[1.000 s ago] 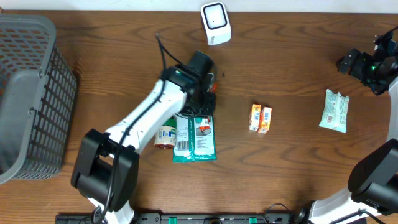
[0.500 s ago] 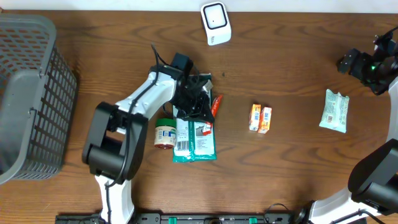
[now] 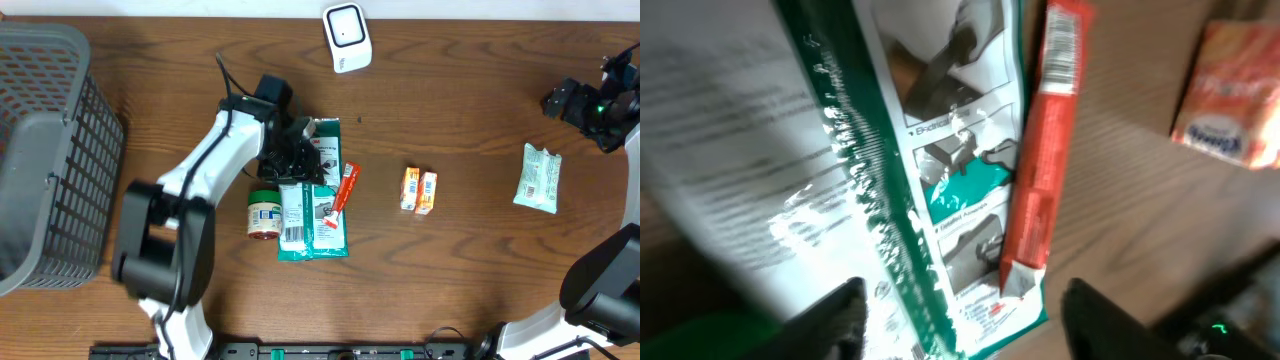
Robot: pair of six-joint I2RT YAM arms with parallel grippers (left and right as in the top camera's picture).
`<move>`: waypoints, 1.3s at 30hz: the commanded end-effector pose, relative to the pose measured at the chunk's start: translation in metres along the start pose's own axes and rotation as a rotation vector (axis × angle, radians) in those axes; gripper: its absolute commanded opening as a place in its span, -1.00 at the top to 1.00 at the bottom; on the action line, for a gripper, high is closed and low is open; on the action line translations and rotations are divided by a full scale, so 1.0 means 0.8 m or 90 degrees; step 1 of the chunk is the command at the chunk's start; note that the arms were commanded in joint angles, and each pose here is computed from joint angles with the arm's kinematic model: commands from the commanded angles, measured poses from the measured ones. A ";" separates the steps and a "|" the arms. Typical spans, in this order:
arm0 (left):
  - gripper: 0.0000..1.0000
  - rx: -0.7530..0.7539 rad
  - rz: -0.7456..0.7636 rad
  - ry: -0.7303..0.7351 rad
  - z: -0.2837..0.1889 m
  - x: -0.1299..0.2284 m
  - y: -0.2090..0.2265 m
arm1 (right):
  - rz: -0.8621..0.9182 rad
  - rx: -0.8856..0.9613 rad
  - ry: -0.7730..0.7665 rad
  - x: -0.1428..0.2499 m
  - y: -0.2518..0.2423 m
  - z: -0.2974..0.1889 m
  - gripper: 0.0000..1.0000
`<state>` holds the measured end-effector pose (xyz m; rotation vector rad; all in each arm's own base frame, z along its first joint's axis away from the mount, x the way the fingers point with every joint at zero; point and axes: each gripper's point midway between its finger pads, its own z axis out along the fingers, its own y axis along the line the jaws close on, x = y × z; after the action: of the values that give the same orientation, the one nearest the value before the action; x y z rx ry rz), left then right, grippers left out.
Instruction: Scan the item barcode
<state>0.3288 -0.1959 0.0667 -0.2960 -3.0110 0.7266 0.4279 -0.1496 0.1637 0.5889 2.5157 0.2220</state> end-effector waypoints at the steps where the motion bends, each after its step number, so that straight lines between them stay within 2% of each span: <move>1: 0.04 -0.131 0.093 -0.084 -0.042 -0.011 -0.021 | -0.004 0.005 0.002 0.001 -0.004 0.001 -0.98; 3: 0.23 -0.172 0.140 -0.084 -0.035 -0.002 -0.040 | -0.003 0.005 0.002 0.001 -0.004 0.001 -0.99; 5: 0.51 -0.190 0.178 -0.078 -0.020 0.006 -0.057 | -0.003 0.005 0.002 0.001 -0.004 0.001 -0.98; 6: 0.78 -0.208 0.219 -0.073 0.001 0.016 -0.073 | -0.003 0.005 0.002 0.001 -0.004 0.001 -0.98; 7: 0.84 -0.222 0.231 -0.072 0.010 0.019 -0.076 | -0.003 0.005 0.002 0.001 -0.004 0.001 -0.99; 11: 0.85 -0.288 0.253 -0.074 0.043 0.025 -0.077 | -0.003 0.005 0.002 0.001 -0.004 0.001 -0.99; 15: 0.84 -0.291 0.272 -0.074 0.070 0.022 -0.084 | -0.004 0.005 0.002 0.001 -0.004 0.001 -0.99; 20: 0.84 -0.350 0.255 -0.075 0.087 0.013 -0.058 | -0.003 0.005 0.002 0.001 -0.004 0.001 -0.99; 24: 0.81 -0.362 0.254 -0.061 0.100 0.014 -0.049 | -0.003 0.005 0.002 0.001 -0.004 0.001 -0.98; 31: 0.66 -0.365 0.254 -0.063 0.106 0.013 -0.045 | -0.003 0.005 0.002 0.001 -0.004 0.001 -0.99; 32: 0.54 -0.369 0.254 -0.066 0.105 0.012 -0.044 | -0.004 0.005 0.002 0.001 -0.004 0.001 -0.99; 39: 0.44 -0.373 0.255 -0.073 0.097 0.008 -0.048 | -0.003 0.005 0.002 0.001 -0.004 0.001 -0.99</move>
<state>0.3058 -0.2677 0.0129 -0.9249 -3.2282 -0.1297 0.4279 -0.1496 0.1637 0.5894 2.5156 0.2221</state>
